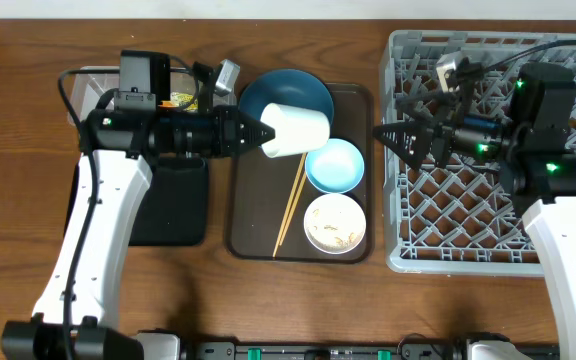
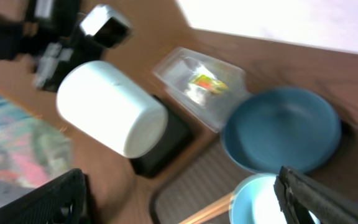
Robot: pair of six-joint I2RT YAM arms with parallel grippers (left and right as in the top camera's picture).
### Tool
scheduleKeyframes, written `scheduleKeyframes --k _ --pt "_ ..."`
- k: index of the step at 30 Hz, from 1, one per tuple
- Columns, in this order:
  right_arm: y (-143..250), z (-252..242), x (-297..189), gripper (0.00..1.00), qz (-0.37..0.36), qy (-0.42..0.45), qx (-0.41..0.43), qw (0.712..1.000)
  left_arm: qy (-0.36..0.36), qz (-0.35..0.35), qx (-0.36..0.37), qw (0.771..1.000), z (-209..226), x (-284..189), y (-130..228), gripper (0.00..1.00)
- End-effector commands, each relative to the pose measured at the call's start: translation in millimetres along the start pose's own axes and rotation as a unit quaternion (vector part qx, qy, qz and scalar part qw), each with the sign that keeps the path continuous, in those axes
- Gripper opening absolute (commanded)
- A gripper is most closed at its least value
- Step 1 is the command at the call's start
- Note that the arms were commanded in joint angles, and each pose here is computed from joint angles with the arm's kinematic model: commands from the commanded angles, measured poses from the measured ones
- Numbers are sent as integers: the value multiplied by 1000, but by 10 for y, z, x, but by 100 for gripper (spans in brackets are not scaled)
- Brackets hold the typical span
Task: Sort waste into correct bins and load items into the dishwasher rack
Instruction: 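Hand white cup from left gripper to right gripper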
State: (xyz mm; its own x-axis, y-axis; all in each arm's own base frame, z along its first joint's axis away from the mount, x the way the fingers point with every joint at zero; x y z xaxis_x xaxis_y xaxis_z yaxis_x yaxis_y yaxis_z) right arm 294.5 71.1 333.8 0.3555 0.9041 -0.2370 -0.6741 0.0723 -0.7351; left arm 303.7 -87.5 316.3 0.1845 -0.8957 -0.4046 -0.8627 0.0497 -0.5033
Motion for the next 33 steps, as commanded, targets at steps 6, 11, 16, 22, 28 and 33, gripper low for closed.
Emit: scheduleKeyframes --k 6,11,16,22,28,33 --pt "146 27 98 97 16 -103 -3 995 151 8 -5 988 74 114 -106 6" --pt "129 101 274 99 17 -117 -29 993 174 11 -15 985 99 134 -108 6" --pt "87 79 482 99 17 -128 -28 991 190 12 -16 982 76 125 -107 6" --pt "51 1 700 99 20 -156 -15 987 213 16 -20 977 35 131 -94 6" --pt "23 23 836 97 22 -186 -20 982 222 27 -17 974 -18 196 -76 6" --pt "-6 116 867 88 20 -206 -34 978 224 33 -15 974 -42 236 -65 6"
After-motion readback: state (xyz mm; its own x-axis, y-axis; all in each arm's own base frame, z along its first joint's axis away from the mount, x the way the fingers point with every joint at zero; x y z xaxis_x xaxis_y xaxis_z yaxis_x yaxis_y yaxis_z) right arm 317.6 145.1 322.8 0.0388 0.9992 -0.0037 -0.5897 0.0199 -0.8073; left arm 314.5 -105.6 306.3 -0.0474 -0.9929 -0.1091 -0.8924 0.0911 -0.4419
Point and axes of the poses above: each gripper's point midway between its finger pads, its own x axis out along the fingers, its own z axis along the line the jaws close on, y = z × x, the point moved 10 cm from there along -x, back along the fingers, and after that the axes turned 9 degrees about x, right-handed, at the moved point
